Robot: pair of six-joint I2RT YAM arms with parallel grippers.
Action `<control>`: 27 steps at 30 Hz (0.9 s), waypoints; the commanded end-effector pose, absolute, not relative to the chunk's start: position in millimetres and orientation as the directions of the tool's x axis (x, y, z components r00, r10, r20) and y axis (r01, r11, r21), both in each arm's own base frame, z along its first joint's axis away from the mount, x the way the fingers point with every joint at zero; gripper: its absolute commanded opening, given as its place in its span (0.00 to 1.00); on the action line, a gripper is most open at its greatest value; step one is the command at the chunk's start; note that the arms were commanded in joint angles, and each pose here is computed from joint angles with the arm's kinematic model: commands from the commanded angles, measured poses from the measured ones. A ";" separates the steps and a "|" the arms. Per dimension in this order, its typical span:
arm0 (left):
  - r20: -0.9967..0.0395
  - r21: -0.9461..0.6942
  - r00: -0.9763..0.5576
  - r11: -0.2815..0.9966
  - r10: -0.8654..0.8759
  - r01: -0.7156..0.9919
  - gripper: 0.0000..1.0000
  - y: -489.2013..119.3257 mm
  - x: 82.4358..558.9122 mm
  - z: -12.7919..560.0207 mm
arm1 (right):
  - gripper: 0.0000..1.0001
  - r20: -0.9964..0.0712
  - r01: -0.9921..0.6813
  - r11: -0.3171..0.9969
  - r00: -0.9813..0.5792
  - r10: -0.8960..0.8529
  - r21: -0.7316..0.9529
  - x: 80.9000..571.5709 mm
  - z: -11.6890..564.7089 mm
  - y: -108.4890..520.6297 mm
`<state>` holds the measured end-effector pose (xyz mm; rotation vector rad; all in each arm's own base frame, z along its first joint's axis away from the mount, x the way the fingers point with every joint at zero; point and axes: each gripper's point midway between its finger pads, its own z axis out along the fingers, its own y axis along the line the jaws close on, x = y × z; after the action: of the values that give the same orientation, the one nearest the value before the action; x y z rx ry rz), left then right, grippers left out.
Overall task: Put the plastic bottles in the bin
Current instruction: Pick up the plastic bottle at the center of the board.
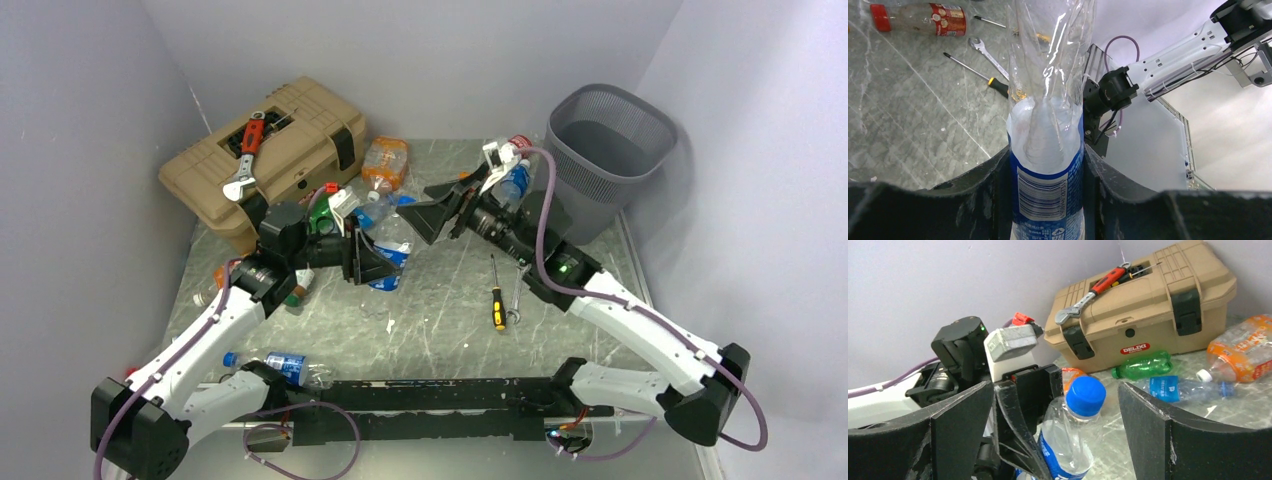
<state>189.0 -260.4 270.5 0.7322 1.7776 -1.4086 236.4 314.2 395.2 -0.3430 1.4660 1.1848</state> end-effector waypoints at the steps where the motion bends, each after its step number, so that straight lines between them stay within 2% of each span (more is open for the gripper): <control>1: -0.872 -0.482 -0.489 0.207 -0.022 0.851 0.29 -260.5 186.3 292.0 | 1.00 -0.913 -0.743 0.531 -0.349 0.211 0.407 228.5 392.4 304.8; 7: -0.892 -0.446 -0.451 0.174 -0.010 0.878 0.18 -260.6 180.8 294.4 | 0.96 -0.865 -0.677 0.567 -0.481 0.141 0.469 237.6 388.6 315.4; 14: -0.940 -0.339 -0.340 0.185 -0.029 0.922 0.05 -257.3 177.5 294.7 | 0.86 -0.773 -0.657 0.440 -0.614 0.157 0.612 235.0 394.4 331.4; 21: -0.959 -0.281 -0.281 0.286 -0.040 0.916 0.00 -252.6 192.5 285.7 | 0.82 -0.721 -0.637 0.363 -0.671 0.173 0.680 229.5 390.2 340.9; 27: -0.959 -0.280 -0.280 0.317 -0.046 0.906 0.00 -250.7 197.2 283.9 | 0.59 -0.695 -0.616 0.349 -0.699 0.171 0.706 231.2 378.7 347.0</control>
<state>192.1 -252.3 274.0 0.8086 1.6219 -1.2131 233.0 342.7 365.9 -0.3947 1.9608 1.3512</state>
